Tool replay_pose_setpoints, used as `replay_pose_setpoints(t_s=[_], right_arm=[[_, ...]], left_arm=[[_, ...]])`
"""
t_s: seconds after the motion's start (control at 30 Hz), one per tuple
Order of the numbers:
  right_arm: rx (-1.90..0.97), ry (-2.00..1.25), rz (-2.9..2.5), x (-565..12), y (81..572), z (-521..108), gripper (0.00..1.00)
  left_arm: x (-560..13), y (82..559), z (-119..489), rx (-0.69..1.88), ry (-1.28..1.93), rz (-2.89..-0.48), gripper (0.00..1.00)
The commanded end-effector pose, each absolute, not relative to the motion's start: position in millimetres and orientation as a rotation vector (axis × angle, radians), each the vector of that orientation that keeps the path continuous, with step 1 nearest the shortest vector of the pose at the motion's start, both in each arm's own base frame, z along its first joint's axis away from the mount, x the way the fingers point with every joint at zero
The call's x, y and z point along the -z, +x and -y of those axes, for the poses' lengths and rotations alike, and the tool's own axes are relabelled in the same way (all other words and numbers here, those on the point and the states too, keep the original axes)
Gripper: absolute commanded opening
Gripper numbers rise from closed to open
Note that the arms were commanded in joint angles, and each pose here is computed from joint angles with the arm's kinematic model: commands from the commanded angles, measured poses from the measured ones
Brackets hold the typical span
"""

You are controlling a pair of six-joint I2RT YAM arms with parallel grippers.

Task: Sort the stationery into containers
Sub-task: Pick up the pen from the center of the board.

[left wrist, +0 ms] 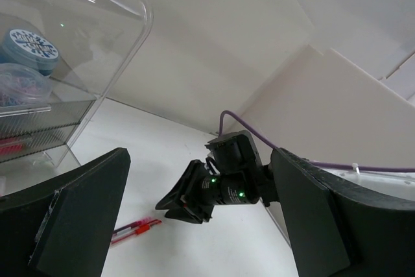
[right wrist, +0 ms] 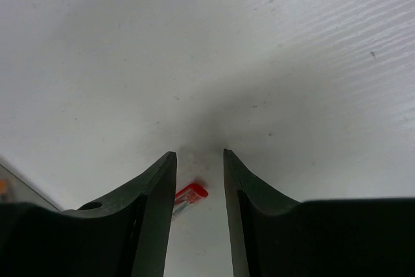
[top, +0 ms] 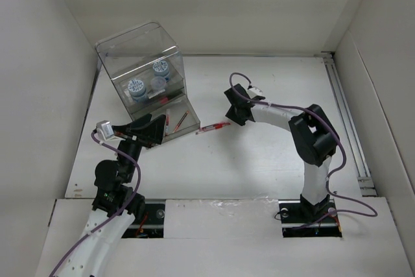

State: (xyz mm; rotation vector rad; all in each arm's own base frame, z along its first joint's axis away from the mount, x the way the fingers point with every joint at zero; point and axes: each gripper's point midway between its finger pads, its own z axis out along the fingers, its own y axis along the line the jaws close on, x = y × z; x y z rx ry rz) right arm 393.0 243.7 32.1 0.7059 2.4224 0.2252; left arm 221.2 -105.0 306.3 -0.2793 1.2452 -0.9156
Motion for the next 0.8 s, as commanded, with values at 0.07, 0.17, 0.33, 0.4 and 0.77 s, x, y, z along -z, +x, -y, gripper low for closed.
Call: replay_pose_setpoints(t_s=[0.07,0.17,0.33,0.4,0.77], right_arm=[[-0.321,0.678,-2.412,-46.8,403.4,-263.1,0.41],[-0.363,0.693,-2.415,-48.3,403.6,-264.7,0.41],[-0.378,0.688,-2.438,-43.8,400.7,-268.1,0.42],[-0.387,0.686,-2.444,-42.9,401.7,-270.7,0.42],[-0.472,0.728,-2.425,-45.1,427.9,-271.1,0.29]], left_arm=[[-315.9,217.4,106.9,0.938,-0.257,-1.201,0.88],[-315.9,217.4,106.9,0.938,-0.257,-1.201,0.88],[-313.9,219.2,107.3,0.934,-0.259,-1.21,0.88],[-313.9,219.2,107.3,0.934,-0.259,-1.21,0.88],[-313.9,219.5,106.8,0.933,-0.262,-1.209,0.88]])
